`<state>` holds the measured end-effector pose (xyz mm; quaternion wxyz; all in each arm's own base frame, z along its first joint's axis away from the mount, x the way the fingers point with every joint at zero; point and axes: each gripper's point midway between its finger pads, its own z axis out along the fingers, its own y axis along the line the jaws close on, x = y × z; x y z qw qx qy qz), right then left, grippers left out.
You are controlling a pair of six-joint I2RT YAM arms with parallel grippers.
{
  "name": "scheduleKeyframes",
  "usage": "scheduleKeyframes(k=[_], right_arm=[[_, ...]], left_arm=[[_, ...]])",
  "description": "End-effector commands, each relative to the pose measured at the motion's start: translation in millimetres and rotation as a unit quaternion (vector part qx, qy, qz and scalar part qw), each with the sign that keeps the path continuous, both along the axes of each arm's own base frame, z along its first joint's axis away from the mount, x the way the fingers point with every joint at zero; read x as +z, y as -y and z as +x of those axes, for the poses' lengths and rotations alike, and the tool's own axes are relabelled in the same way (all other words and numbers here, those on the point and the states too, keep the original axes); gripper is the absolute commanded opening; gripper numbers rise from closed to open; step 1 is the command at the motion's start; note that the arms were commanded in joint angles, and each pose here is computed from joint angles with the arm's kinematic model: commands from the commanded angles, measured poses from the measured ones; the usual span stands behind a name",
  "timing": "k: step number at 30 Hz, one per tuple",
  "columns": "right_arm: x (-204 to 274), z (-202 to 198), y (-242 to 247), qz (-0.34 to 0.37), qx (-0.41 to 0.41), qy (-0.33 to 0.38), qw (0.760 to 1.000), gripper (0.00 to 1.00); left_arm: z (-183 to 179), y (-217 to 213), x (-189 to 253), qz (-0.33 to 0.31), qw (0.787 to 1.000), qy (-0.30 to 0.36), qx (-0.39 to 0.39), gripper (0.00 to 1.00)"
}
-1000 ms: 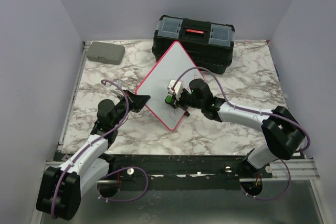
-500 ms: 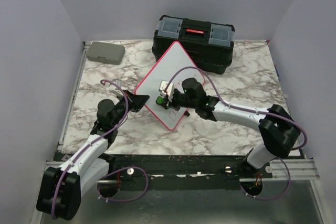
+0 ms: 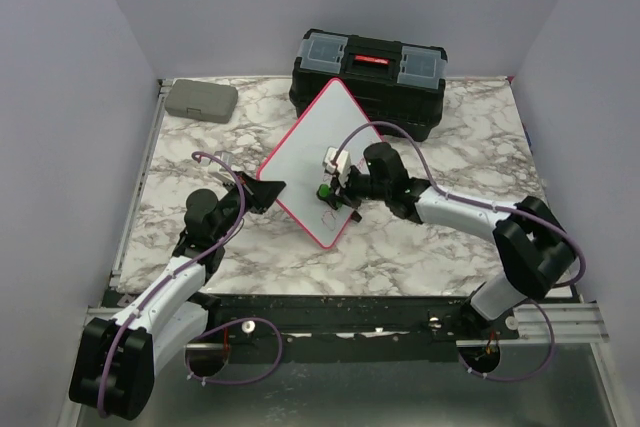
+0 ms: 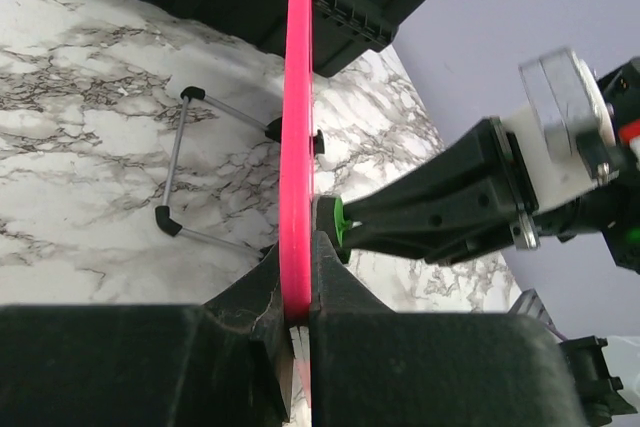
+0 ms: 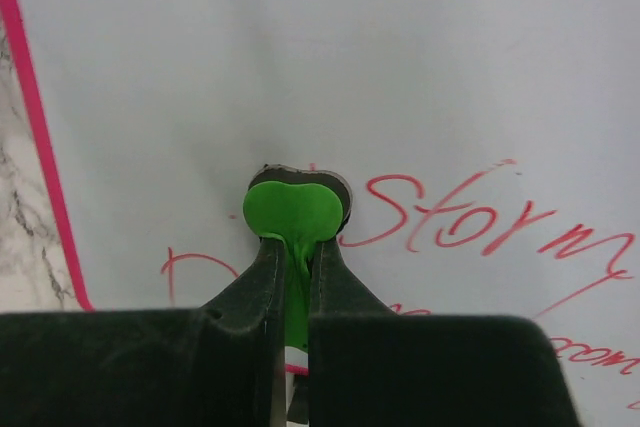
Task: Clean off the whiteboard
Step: Erase the whiteboard at the whiteboard stand.
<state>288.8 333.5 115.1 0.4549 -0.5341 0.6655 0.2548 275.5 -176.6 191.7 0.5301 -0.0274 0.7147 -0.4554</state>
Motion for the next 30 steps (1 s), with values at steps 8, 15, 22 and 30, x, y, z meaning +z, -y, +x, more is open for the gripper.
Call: scheduleKeyframes(k=[8,15,22,30], right_arm=[[7.8,-2.2,-37.6,0.019,0.042,-0.019,0.999,0.01],[-18.6,-54.9,-27.8,-0.024,0.11,-0.02,0.993,0.01],[-46.3,-43.3,5.8,-0.077,0.044,-0.032,0.996,0.01],[-20.5,15.9,12.9,-0.044,-0.029,-0.028,0.998,0.01]], left_arm=[[-12.6,12.2,7.6,0.001,0.999,0.014,-0.043,0.0],[-10.9,13.7,7.6,-0.001,0.999,0.013,-0.046,0.0],[-10.2,13.6,5.7,0.002,0.999,0.013,-0.045,0.0],[-10.4,14.5,8.0,-0.001,0.999,0.014,-0.048,0.0]])
